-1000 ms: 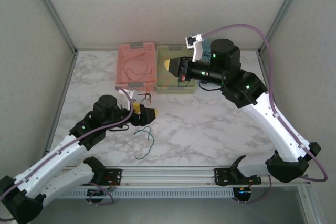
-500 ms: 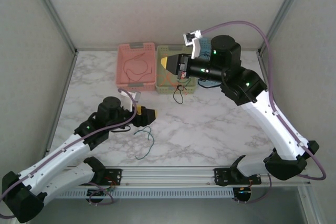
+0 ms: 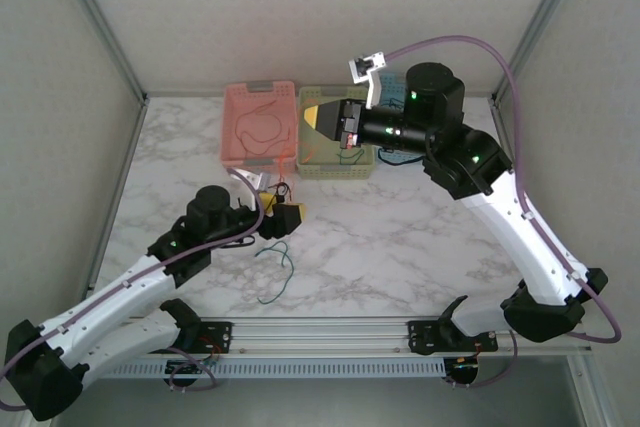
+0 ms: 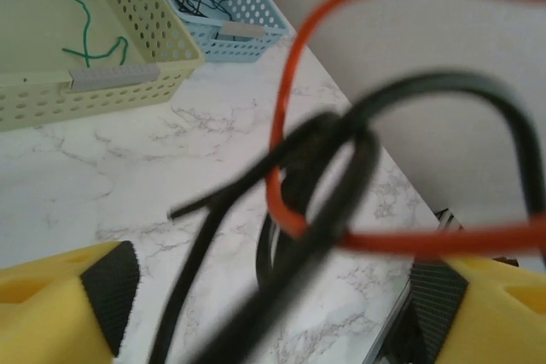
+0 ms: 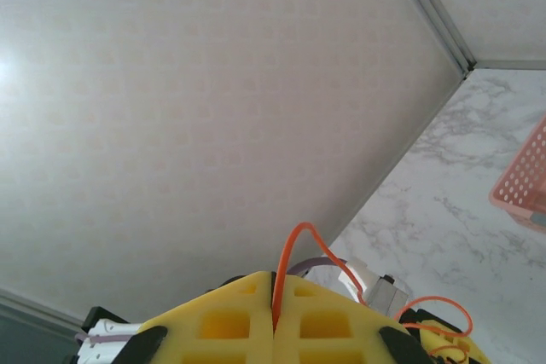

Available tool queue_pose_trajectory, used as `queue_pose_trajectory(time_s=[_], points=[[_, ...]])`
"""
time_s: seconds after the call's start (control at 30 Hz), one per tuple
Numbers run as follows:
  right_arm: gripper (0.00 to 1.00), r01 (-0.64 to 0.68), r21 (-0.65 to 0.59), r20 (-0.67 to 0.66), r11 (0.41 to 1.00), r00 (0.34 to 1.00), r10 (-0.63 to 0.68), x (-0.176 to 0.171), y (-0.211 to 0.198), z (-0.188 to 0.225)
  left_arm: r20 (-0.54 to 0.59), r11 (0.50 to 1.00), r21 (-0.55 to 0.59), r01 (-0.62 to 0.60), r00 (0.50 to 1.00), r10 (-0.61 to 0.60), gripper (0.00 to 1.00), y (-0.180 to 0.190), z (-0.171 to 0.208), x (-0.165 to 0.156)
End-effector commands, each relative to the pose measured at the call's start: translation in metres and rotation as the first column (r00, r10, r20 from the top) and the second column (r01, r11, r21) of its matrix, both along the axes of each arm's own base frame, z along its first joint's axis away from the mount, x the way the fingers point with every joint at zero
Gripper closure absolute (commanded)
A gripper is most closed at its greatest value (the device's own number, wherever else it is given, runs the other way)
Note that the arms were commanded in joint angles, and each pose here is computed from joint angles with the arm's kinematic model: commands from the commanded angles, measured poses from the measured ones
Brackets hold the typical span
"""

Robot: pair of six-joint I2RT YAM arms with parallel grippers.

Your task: Untangle the cables

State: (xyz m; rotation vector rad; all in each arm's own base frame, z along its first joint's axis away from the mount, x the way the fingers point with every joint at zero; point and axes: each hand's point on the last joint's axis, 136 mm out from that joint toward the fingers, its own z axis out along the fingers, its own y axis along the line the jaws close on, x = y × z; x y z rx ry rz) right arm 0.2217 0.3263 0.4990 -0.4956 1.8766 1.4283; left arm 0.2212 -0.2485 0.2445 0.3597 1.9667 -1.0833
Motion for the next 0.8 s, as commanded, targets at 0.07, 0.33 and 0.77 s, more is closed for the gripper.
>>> queue_pose_trajectory(time_s=[0.07, 0.33, 0.77], points=[[1.00, -0.028, 0.032, 0.035, 0.999, 0.999, 0.027, -0.005, 0.000, 0.017, 0.055, 0.999, -0.027, -0.021, 0.998, 0.022, 0.36, 0.005, 0.011, -0.001], [1.00, -0.004, 0.024, 0.053, 1.000, 0.999, 0.003, -0.003, -0.004, 0.017, 0.026, 1.000, -0.008, -0.024, 0.999, 0.025, 0.83, 0.006, 0.003, -0.002], [1.00, -0.026, 0.042, 0.041, 0.999, 0.999, 0.025, -0.007, -0.003, 0.019, 0.005, 0.998, 0.026, -0.056, 0.998, 0.056, 0.14, 0.009, -0.009, 0.003]])
